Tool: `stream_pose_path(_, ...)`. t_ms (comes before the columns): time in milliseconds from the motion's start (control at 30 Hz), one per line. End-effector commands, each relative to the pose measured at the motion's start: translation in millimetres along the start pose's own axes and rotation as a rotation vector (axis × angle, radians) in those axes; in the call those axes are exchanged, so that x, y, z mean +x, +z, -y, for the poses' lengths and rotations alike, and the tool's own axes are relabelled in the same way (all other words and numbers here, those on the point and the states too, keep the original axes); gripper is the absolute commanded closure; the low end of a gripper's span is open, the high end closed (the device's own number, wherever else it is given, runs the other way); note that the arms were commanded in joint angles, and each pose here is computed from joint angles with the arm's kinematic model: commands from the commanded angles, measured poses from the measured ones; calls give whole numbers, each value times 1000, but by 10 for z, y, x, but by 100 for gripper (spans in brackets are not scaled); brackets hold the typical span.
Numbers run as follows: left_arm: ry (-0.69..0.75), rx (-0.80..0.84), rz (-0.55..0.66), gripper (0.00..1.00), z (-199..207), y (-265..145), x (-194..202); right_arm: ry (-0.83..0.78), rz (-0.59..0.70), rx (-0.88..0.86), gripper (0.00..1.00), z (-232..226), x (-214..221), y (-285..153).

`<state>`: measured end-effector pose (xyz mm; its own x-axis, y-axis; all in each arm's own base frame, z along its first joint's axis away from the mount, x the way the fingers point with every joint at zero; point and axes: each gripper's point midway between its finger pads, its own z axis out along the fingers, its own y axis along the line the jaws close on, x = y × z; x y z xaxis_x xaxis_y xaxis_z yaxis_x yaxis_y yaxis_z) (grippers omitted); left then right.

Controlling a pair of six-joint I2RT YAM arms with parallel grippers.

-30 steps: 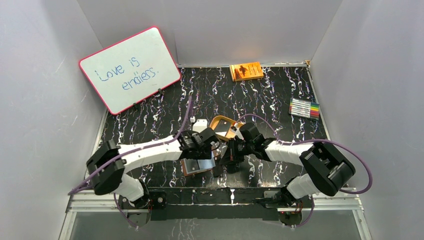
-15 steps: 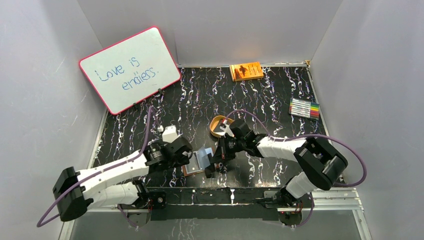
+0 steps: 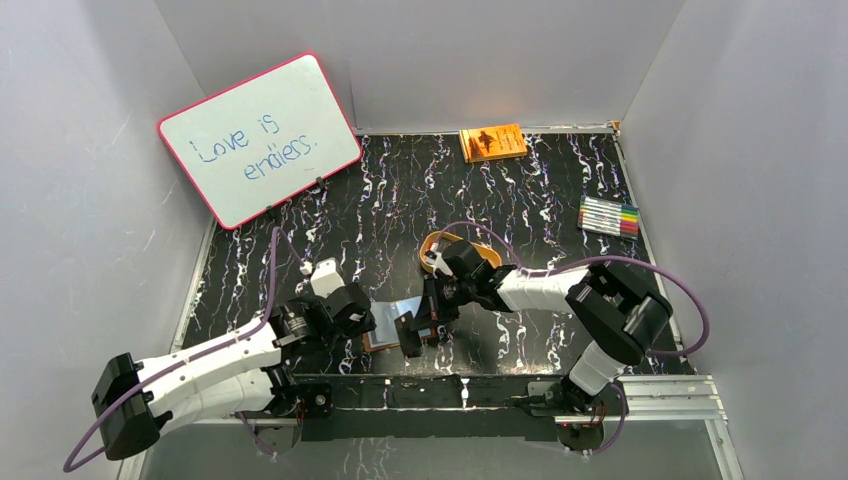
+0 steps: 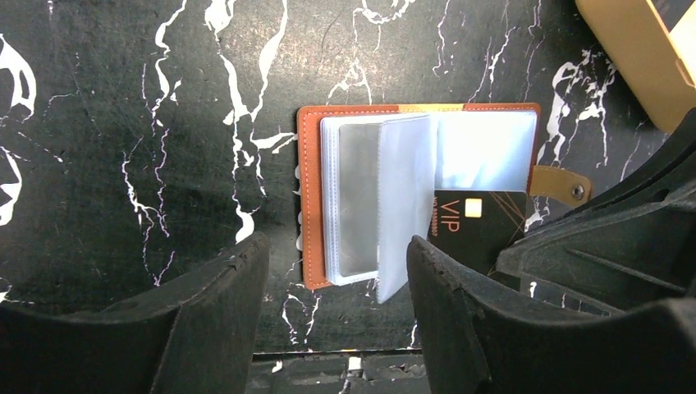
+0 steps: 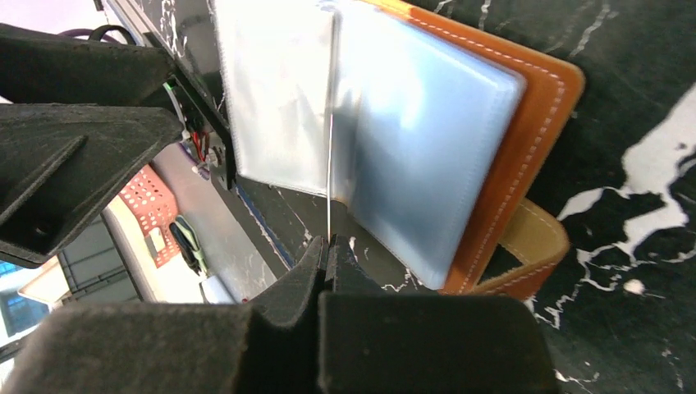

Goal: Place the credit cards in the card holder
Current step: Turn over the card slot in the card holder, then insert the credit card into the card holder.

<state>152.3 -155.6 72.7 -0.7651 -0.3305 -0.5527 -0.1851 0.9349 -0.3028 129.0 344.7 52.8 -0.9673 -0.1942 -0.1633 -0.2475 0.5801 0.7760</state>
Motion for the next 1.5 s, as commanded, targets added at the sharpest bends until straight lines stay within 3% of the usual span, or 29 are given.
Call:
stream_pose_path(0, -64, 30, 57, 39, 43, 2, -107, -74, 23, -40, 100, -233, -110, 44)
stream_pose_path(233, -66, 51, 60, 37, 77, 82, -73, -74, -13, -20, 100, -180, -29, 120)
stream_pose_path(500, -22, -71, -8, 41, -102, 331, 67, -82, -9, -9, 100, -176, -7, 77)
stream_pose_path(867, -56, -141, 44, 43, -379, 222, -33, -27, 39, -1, 100, -75, -149, 104)
stream_pose_path(1133, -96, -225, 30, 53, -640, 255, 98, -7, 44, -34, 100, -115, -251, 191)
stream_pose_path(1467, -79, -228, -22, 60, -638, 342, 233, 7, 63, -78, 100, -176, -310, 242)
